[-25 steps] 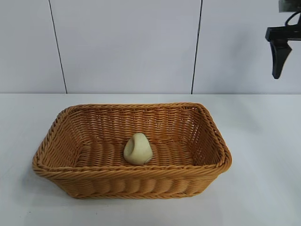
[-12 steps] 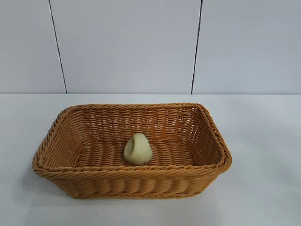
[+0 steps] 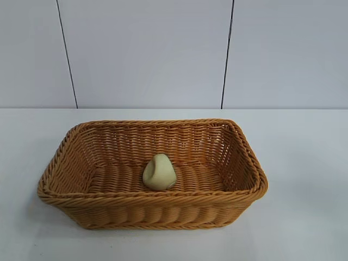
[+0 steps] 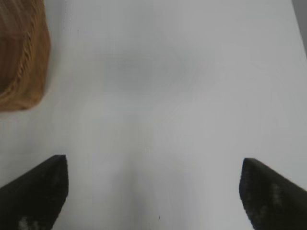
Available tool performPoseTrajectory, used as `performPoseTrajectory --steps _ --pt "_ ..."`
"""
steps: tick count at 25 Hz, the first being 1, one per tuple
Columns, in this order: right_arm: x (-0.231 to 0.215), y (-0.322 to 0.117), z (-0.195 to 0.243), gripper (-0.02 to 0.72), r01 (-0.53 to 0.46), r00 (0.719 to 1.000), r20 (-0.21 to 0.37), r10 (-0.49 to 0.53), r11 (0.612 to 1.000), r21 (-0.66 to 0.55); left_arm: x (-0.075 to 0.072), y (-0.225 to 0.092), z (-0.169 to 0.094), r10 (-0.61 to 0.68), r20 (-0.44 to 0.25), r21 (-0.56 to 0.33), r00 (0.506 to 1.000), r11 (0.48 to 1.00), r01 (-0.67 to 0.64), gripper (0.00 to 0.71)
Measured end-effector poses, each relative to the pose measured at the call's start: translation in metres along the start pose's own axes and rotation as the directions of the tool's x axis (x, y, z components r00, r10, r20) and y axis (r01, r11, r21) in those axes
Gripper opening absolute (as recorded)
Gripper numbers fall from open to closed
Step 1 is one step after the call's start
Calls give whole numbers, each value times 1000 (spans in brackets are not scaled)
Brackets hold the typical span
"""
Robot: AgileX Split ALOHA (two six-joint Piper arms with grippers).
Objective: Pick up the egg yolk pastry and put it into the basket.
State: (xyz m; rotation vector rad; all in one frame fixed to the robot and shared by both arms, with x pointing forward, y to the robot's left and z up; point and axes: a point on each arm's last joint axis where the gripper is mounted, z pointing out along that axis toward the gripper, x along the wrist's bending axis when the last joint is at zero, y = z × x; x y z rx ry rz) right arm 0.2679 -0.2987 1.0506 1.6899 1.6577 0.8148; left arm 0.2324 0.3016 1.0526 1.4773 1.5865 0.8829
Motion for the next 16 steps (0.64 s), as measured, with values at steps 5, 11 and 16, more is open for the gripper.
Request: performPoseTrajectory --steps 5,11,16 --pt "0 -16 -25 695 1 1000 1 -1 982 -189 0 0 0 0 0 0 1000 1000 0 668" --pt "0 -18 -27 695 2 1000 1 -1 977 -213 0 0 0 0 0 0 1000 1000 0 668" --pt "0 -18 -27 695 2 1000 1 -1 977 -213 0 0 0 0 0 0 1000 1000 0 668"
